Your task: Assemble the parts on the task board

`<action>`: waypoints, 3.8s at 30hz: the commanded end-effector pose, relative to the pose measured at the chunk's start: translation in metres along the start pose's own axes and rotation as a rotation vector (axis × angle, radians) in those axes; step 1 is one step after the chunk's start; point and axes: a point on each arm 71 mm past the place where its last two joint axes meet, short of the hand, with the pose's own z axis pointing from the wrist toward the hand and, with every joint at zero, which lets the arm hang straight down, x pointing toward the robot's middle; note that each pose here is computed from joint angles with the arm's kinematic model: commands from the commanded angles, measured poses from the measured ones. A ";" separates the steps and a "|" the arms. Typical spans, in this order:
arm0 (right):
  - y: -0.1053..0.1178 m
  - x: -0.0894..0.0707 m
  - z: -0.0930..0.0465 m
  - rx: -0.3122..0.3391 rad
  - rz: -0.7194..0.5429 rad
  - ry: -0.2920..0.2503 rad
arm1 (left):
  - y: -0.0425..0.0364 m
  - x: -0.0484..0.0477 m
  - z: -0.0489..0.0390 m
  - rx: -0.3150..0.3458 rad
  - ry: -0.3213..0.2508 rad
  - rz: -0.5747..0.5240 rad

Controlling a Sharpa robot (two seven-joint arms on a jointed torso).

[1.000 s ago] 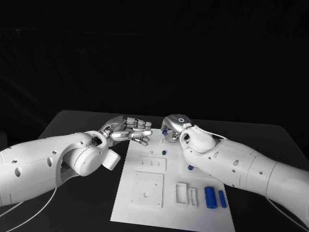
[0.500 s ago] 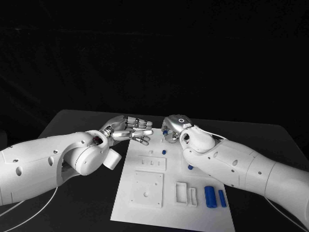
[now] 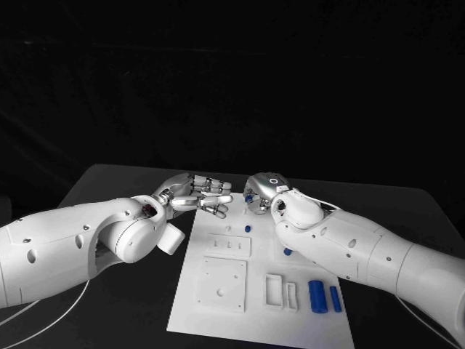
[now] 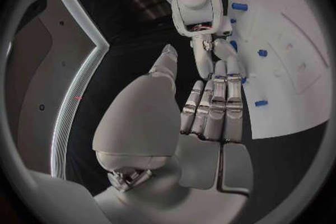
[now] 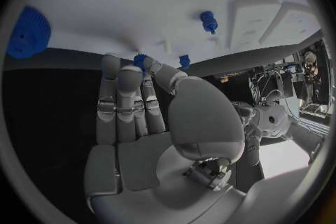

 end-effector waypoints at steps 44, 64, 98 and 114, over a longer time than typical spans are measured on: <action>-0.012 0.001 -0.006 0.019 0.103 0.010 | -0.0017 -0.0020 0.0010 0.005 0.001 0.001; -0.042 -0.036 -0.027 0.019 0.166 -0.050 | -0.0010 -0.0139 -0.0053 0.010 -0.035 0.007; -0.115 -0.026 -0.034 0.142 0.178 0.209 | 0.0010 -0.0257 -0.0065 0.013 -0.052 0.012; -0.111 -0.017 -0.024 0.156 0.181 0.217 | 0.0006 -0.0207 -0.0042 0.009 -0.042 0.011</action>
